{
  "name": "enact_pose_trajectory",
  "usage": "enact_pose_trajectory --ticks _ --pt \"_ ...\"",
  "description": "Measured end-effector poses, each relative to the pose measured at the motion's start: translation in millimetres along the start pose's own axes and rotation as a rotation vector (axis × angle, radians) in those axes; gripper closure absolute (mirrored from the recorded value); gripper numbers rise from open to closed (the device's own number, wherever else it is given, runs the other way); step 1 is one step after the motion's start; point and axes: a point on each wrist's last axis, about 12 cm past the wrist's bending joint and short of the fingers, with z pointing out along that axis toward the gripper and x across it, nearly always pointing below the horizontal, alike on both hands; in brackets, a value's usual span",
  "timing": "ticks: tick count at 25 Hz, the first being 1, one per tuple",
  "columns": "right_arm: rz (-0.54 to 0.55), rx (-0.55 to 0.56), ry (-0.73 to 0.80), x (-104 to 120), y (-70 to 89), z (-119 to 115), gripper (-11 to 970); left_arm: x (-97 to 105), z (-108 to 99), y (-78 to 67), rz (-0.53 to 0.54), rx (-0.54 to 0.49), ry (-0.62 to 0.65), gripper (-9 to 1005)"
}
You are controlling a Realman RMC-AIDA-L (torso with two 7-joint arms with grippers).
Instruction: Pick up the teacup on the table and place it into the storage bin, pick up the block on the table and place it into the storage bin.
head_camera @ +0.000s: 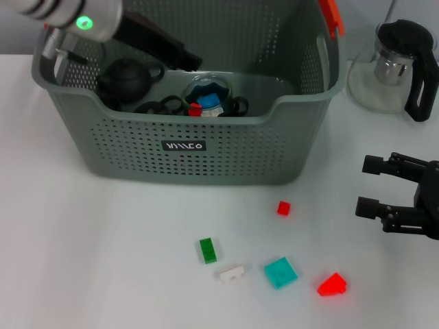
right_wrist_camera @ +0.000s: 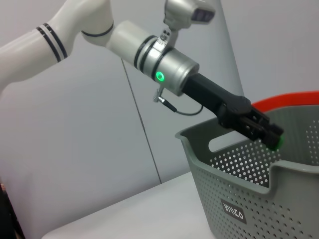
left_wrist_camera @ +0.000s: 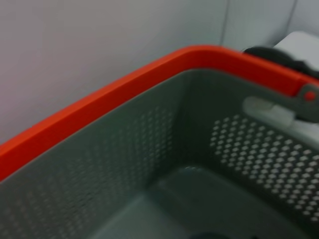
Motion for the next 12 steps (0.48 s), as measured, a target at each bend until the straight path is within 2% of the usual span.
enact_pose_trajectory --ticks 3,6,8,9,12 --pt "0.002 0.002 0.000 0.7 0.5 -0.9 45 0.0 4.0 -5.1 0.004 -0.019 -0.020 461" --pt "0.003 0.004 -0.002 1.0 0.8 -2.1 45 -1.4 -5.6 -3.3 -0.032 -0.025 -0.096 453" --pt "0.001 0.005 -0.002 1.1 0.8 -2.3 45 2.8 -20.0 -0.8 -0.091 -0.008 -0.212 447" --pt "-0.001 0.005 -0.002 1.1 0.8 -2.3 45 9.8 -31.5 2.3 -0.142 0.011 -0.310 444" --pt "-0.002 0.005 -0.003 1.4 0.9 -1.8 45 41.4 -51.0 8.8 -0.260 0.097 -0.538 322"
